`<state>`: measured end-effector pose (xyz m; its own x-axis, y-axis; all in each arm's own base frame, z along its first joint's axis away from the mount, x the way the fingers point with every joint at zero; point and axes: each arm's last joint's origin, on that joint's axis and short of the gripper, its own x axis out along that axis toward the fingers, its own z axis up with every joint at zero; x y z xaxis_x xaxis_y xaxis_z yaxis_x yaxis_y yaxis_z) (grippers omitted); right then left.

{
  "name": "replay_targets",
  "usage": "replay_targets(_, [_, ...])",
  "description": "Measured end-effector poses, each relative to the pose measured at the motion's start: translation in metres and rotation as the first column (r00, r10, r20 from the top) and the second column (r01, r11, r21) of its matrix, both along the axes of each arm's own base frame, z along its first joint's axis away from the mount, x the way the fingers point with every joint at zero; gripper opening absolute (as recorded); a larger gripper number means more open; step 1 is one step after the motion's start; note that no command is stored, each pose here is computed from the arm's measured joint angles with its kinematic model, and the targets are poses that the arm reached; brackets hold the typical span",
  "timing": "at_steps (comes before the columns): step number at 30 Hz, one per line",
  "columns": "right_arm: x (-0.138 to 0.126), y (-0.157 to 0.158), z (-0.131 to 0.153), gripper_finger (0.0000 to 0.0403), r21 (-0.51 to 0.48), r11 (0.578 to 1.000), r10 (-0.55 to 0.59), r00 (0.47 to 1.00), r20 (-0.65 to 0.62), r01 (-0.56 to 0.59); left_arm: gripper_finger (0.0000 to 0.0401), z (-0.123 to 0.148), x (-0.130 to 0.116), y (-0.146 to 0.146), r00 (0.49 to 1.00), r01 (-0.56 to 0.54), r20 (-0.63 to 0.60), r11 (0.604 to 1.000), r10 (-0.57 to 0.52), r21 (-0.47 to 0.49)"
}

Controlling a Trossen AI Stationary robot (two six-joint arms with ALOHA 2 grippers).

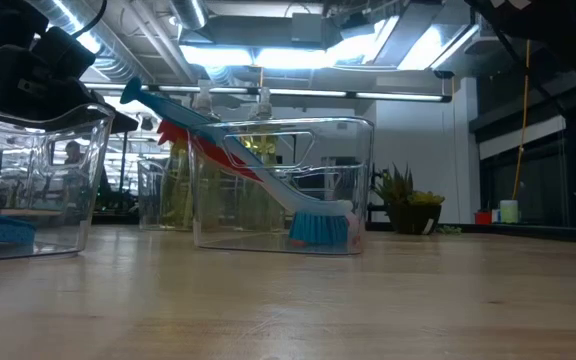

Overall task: Pick & Place Kitchen Sink Supplies
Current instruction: Put the blue sponge into the bottom transparent bin

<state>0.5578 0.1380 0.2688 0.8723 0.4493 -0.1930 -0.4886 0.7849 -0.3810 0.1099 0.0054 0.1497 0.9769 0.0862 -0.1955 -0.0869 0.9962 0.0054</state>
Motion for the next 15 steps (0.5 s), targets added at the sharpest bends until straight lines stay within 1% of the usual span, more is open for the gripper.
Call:
replay_targets(1, [-0.003, 0.000, 0.005, 0.0273, 0.016, 1.000, 0.026, 0.999, -0.032, -0.025, 0.0012, 0.000, 0.000, 0.000, 1.000, 0.000, 0.000, 1.000, 0.000, 0.000])
replay_targets(3, [-0.010, 0.001, 0.015, 0.0273, 0.056, 0.994, 0.094, 0.994, -0.050, -0.092, 0.0013, 0.000, 0.000, 0.000, 1.000, 0.000, 0.000, 1.000, 0.000, 0.000])
replay_targets(5, [-0.014, 0.002, 0.015, 0.0273, 0.084, 0.986, 0.154, 0.983, -0.100, -0.146, 0.0012, 0.000, 0.000, 0.000, 1.000, 0.000, 0.001, 1.000, 0.000, 0.000])
replay_targets(7, [-0.018, 0.002, 0.013, 0.0273, 0.109, 0.978, 0.191, 0.969, -0.158, -0.175, 0.0010, 0.000, 0.000, 0.000, 1.000, 0.000, -0.001, 1.000, 0.000, 0.000])
replay_targets(9, [-0.020, 0.003, 0.017, 0.0273, 0.145, 0.971, 0.215, 0.961, -0.176, -0.191, 0.0009, 0.000, 0.000, 0.000, 1.000, 0.000, 0.000, 1.000, 0.000, 0.000])
replay_targets(13, [-0.028, 0.001, 0.030, 0.0272, 0.174, 0.967, 0.222, 0.953, -0.206, -0.188, 0.0009, 0.000, 0.000, 0.000, 1.000, 0.000, 0.000, 1.000, 0.000, 0.000])
replay_targets(15, [-0.029, 0.001, 0.027, 0.0264, 0.186, 0.967, 0.218, 0.944, -0.246, -0.175, 0.0011, 0.000, 0.000, 0.000, 1.000, 0.000, -0.001, 1.000, 0.000, 0.000])
